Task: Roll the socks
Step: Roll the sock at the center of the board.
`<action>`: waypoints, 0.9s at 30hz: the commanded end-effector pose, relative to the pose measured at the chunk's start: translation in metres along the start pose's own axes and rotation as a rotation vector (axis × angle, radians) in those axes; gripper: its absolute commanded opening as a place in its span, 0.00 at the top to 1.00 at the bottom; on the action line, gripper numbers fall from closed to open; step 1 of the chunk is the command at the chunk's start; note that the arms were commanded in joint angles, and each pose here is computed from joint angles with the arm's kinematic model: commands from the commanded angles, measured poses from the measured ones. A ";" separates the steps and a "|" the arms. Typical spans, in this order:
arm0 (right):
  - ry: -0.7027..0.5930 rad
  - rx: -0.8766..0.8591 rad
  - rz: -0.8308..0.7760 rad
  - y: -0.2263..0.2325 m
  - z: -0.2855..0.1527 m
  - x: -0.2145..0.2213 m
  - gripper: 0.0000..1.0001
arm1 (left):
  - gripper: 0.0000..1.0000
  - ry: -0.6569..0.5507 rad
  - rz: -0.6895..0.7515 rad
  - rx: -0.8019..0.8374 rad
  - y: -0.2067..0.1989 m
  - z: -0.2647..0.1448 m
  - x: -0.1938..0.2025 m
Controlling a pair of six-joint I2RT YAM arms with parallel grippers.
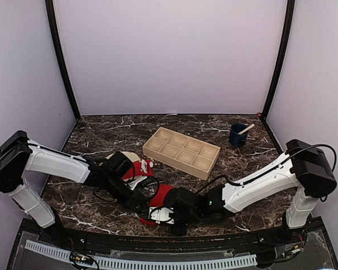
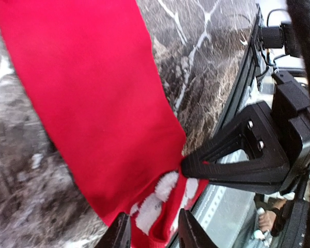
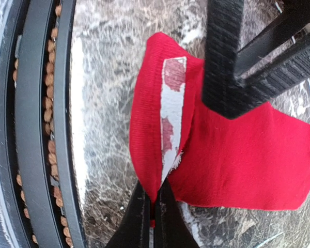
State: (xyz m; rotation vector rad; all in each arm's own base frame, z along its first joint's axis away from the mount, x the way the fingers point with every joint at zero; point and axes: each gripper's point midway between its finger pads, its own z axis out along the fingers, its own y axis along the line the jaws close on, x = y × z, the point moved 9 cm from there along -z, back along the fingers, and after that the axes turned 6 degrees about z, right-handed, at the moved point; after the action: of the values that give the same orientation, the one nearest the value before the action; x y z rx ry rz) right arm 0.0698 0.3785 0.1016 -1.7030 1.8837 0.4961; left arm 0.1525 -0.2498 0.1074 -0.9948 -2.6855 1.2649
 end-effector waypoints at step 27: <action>0.086 -0.321 0.283 -0.038 0.007 -0.012 1.00 | 0.62 -0.459 0.133 -0.235 -0.003 -0.050 0.022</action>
State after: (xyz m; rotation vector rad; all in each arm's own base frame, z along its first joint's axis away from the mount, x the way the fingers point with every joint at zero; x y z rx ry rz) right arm 0.1045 0.3869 0.1092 -1.6664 2.1304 0.7952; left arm 0.1489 -0.2052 0.1343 -1.0074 -3.1957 1.2390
